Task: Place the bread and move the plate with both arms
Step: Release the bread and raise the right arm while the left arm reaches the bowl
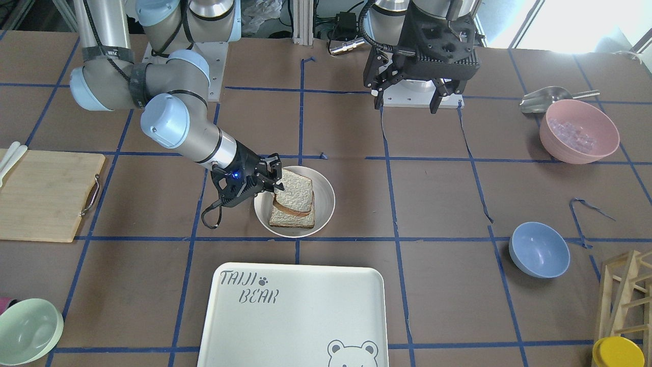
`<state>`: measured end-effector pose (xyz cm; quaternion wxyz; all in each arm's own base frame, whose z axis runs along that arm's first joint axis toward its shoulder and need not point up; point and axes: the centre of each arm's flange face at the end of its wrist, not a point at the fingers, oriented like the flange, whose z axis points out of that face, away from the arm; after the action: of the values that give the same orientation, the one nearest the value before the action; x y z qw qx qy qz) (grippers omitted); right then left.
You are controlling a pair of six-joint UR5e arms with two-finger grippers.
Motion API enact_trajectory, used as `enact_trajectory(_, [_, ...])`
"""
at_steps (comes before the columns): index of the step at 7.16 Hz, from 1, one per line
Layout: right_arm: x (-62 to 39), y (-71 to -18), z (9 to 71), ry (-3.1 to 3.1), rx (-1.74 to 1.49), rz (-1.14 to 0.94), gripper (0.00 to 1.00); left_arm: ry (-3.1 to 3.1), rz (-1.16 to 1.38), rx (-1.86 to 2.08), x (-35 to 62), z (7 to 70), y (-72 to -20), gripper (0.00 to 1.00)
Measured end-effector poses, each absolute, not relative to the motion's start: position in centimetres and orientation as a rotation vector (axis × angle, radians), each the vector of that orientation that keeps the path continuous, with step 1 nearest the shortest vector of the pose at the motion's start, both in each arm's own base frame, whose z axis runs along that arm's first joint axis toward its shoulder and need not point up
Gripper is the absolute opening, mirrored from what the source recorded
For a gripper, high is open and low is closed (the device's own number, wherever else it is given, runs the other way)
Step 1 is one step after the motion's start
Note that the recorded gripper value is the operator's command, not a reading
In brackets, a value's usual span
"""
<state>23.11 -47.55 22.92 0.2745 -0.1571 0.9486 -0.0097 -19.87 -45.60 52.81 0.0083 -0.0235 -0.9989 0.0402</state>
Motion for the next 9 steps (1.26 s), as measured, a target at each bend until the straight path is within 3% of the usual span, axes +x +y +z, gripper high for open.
enact_trajectory(1, [23.0,-47.5,22.8,2.551,-0.417,-0.022,0.61,-3.122,0.126,-0.073,-19.9,52.8,-45.6,1.00])
enact_trajectory(2, [23.0,-47.4,22.7,2.552,-0.412,-0.018,0.88,-3.122,0.126,-0.073,-19.9,52.8,-45.6,1.00])
enact_trajectory(3, [23.0,-47.3,22.7,2.552,-0.408,-0.014,1.00,-3.122,0.126,-0.073,-19.9,52.8,-45.6,1.00])
enact_trajectory(6, [22.0,-49.7,25.2,2.622,-0.421,-0.093,1.00,-3.122,0.125,-0.073,-19.9,52.8,-45.6,1.00])
enact_trajectory(9, [17.4,-54.8,35.0,2.931,-0.399,0.002,1.00,-3.119,0.090,-0.077,-20.0,51.8,-46.0,1.00])
